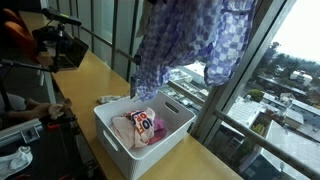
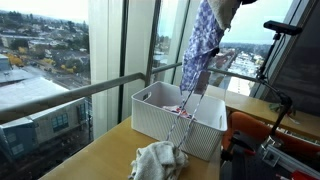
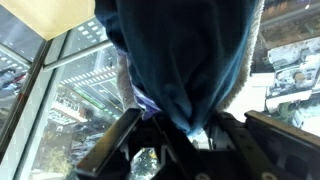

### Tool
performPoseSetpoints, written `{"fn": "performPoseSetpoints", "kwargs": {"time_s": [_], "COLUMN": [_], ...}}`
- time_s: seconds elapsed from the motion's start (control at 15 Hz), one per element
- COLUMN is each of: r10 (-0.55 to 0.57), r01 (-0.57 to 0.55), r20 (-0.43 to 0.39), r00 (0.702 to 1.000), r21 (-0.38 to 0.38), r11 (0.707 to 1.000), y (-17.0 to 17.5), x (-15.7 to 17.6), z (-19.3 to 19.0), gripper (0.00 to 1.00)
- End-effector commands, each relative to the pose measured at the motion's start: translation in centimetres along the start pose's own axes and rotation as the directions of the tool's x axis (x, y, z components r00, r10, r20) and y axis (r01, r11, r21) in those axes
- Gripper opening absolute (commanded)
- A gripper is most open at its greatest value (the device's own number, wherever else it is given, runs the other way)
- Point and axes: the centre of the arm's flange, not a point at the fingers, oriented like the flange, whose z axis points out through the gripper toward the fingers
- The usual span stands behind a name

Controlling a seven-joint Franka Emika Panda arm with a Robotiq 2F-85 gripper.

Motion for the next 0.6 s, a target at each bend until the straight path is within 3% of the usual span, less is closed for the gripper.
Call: {"fn": "performPoseSetpoints", "kwargs": {"time_s": [0.0,0.53], "r10": [-0.024,-0.108], "r01": [0.025,0.114], "r20": [0.009,0.156], "r00": [1.000,0.982], "r21": [-0.018,-0.030], "r11": [1.000,0.993], "y": [0.2,-2.6], "x": [2.0,-0.5], "z": [2.4,14.2], "gripper": [0.05,0.05]}}
